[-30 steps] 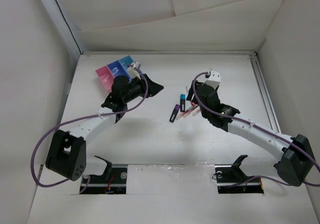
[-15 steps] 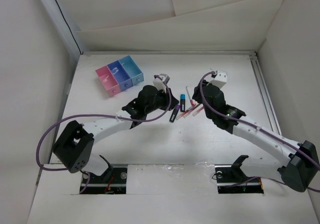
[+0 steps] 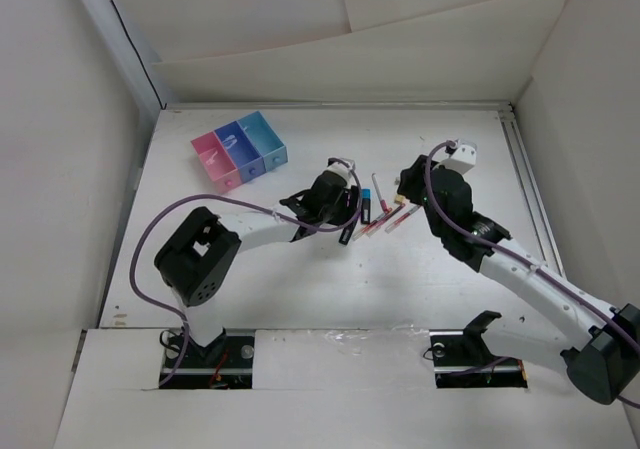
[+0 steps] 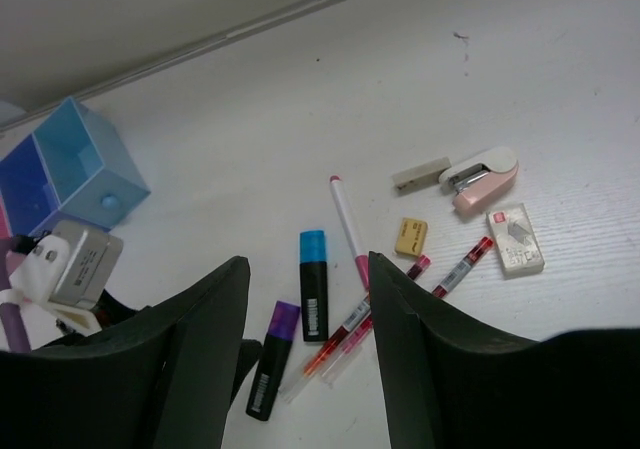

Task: Sort the stationery into containers
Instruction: Grab a piece of stationery with the left arm

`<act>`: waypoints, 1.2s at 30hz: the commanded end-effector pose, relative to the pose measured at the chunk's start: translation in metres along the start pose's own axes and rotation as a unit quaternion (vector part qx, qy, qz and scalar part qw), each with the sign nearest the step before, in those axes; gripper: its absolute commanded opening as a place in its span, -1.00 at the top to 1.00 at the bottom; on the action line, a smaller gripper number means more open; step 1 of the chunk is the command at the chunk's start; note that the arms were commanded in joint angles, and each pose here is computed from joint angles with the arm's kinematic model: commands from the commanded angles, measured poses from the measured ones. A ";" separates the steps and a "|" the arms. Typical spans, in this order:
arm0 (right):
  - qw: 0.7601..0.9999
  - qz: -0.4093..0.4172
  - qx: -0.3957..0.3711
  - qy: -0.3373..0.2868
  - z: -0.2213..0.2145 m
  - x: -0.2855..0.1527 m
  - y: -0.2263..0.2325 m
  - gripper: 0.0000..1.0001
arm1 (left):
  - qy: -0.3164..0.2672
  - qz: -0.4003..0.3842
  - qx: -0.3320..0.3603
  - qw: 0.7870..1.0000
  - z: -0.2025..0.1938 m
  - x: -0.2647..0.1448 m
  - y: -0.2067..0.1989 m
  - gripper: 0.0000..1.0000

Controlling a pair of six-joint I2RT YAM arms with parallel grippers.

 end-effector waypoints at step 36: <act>0.999 0.032 -0.003 0.034 -0.009 0.004 0.012 -0.11 | 0.032 0.047 0.093 0.994 0.012 0.050 -0.018 0.19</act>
Point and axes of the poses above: each gripper's point midway between its finger pads, its own x axis out along the fingers, its own y axis along the line the jaws close on, z = x × y, the point moved 4 cm from there along -x, back along the fingers, and after that the axes turned 13 degrees about x, right-handed, at the moved point
